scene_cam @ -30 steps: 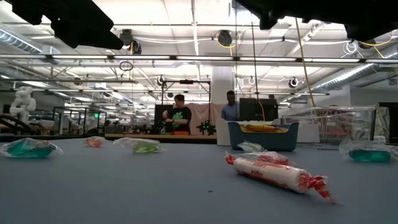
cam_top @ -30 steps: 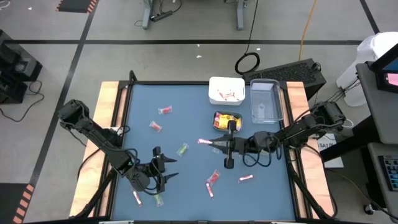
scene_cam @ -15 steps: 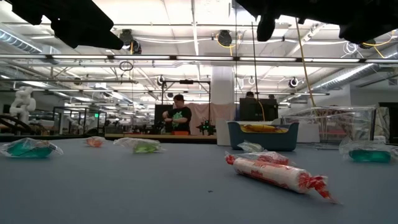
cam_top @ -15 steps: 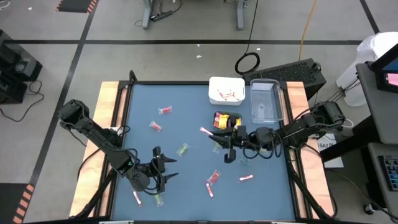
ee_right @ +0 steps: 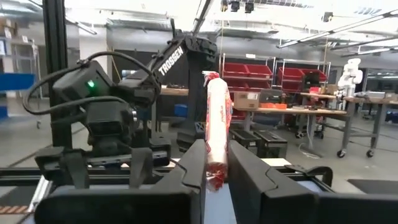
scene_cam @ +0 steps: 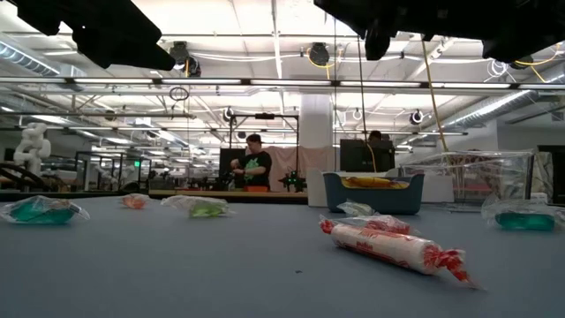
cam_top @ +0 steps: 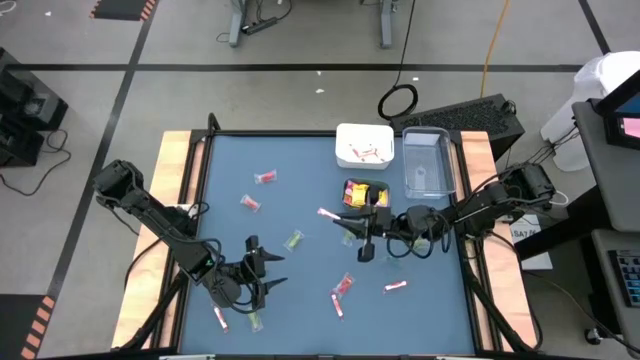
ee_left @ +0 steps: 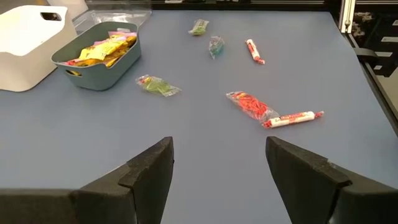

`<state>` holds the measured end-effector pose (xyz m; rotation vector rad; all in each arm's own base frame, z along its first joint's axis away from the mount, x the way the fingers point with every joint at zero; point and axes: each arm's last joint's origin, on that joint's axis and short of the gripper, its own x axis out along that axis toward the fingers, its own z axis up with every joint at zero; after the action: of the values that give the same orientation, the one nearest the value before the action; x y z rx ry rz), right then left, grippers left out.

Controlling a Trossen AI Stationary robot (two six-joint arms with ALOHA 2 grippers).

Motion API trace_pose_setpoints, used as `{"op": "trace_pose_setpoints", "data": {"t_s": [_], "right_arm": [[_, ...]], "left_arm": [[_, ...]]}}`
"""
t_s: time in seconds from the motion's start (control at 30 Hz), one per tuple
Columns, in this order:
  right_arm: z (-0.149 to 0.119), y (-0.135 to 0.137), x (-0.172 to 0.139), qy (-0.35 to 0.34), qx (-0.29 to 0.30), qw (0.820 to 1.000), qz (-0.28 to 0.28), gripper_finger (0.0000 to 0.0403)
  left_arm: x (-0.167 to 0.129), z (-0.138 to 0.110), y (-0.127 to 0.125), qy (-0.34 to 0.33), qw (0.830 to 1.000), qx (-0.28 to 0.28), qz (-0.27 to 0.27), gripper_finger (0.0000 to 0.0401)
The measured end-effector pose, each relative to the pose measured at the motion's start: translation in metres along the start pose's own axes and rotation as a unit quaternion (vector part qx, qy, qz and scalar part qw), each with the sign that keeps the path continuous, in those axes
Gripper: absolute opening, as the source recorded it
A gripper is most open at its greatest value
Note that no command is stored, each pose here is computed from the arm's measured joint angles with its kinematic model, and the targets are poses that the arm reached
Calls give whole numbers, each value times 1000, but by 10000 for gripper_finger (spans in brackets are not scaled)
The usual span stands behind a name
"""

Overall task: Sort candy
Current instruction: Put the middle left white candy into the white bin

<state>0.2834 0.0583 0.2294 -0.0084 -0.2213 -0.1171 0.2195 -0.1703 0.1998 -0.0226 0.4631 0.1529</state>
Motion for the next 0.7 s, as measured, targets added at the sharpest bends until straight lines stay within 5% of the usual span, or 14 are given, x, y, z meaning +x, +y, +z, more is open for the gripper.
{"op": "trace_pose_setpoints", "data": {"t_s": [0.33, 0.5, 0.7], "right_arm": [[-10, -16, 0, 65, -57, 981, -174, 39], [-1, -27, 8, 79, -64, 976, -193, 39], [17, -53, 28, 205, -107, 946, -228, 39]], "left_arm": [[0, 0, 0, -2, 1000, 1, 3, 261], [0, 0, 0, -1, 1000, 15, 3, 261], [0, 0, 0, -1, 1000, 14, 4, 261]]}}
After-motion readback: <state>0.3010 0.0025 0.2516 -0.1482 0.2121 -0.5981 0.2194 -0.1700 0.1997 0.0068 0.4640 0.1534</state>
